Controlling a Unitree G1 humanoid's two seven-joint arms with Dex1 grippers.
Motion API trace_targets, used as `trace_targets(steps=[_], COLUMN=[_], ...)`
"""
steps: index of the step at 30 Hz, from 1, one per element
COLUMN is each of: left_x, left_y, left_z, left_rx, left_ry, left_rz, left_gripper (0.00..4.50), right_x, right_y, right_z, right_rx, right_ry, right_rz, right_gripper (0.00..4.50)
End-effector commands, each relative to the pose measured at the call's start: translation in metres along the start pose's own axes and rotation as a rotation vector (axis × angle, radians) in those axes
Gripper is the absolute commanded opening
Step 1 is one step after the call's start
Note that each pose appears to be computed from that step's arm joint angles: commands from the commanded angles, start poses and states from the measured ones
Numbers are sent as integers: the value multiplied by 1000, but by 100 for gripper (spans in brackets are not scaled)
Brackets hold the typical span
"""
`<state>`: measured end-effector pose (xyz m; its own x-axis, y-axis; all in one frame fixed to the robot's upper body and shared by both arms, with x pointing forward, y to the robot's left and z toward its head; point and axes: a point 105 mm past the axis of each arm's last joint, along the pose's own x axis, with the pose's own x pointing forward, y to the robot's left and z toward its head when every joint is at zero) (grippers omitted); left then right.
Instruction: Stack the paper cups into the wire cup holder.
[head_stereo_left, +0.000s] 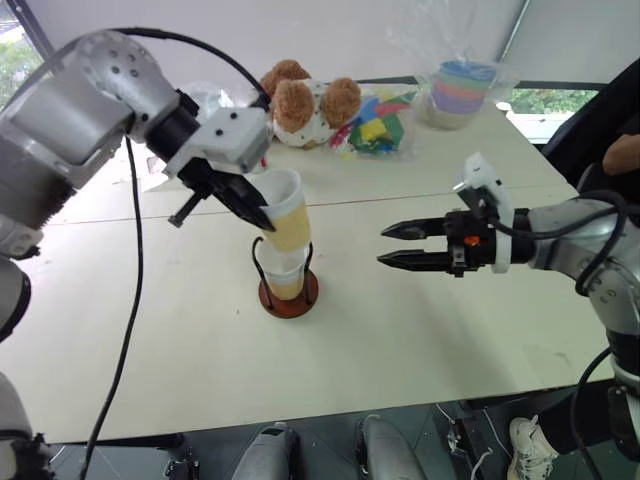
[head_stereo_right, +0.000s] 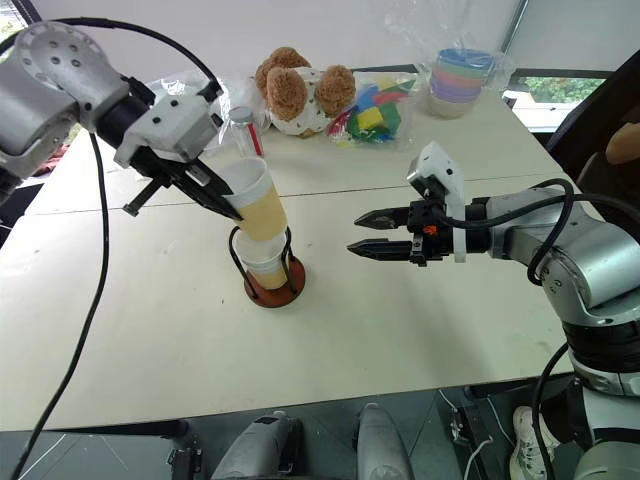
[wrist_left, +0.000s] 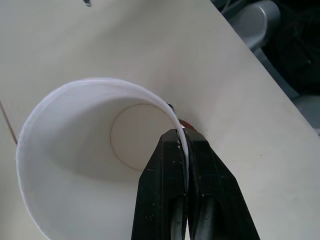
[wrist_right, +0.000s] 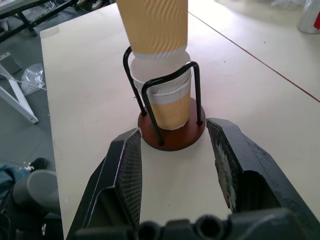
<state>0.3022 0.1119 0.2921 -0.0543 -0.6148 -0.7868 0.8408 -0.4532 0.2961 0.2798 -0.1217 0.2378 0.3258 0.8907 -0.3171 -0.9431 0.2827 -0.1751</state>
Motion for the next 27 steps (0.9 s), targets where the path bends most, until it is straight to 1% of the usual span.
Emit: trace_targets(steps=[1, 11, 12, 14, 15, 18, 20, 22, 24, 26, 27], left_x=[-11, -4, -3, -1, 0, 1, 0, -7, -20, -34, -42], left_y=[-1, 1, 3, 6, 7, 10, 13, 19, 27, 32, 33], left_z=[6, -1, -1, -1, -2, -2, 0, 4, 11, 10, 5], left_rx=[39, 69, 72, 78, 84, 103, 113, 98, 49, -4, -40], left_ry=[24, 64, 59, 53, 58, 61, 58, 41, -19, -84, -115], left_rz=[11, -26, -29, -25, -26, -22, -9, 33, 103, 183, 236], left_gripper=[3, 3, 27, 91, 134, 291, 381, 381, 381, 381, 381], right_x=[-4, -1, -2, -1, -1, -1, -1, -2, -4, -7, -9], right_y=[3, 4, 3, 3, 3, 3, 3, 2, -1, -5, -8], right_z=[12, 12, 12, 12, 12, 13, 12, 12, 11, 6, 3], right_rx=[-37, -30, -30, -31, -32, -31, -29, -22, -12, 1, 1], right_ry=[-42, -67, -68, -69, -70, -73, -74, -80, -87, -94, -99], right_rz=[-10, -26, -29, -32, -33, -36, -37, -42, -60, -92, -112], right_gripper=[222, 222, 222, 222, 222, 222, 222, 222, 222, 222, 222])
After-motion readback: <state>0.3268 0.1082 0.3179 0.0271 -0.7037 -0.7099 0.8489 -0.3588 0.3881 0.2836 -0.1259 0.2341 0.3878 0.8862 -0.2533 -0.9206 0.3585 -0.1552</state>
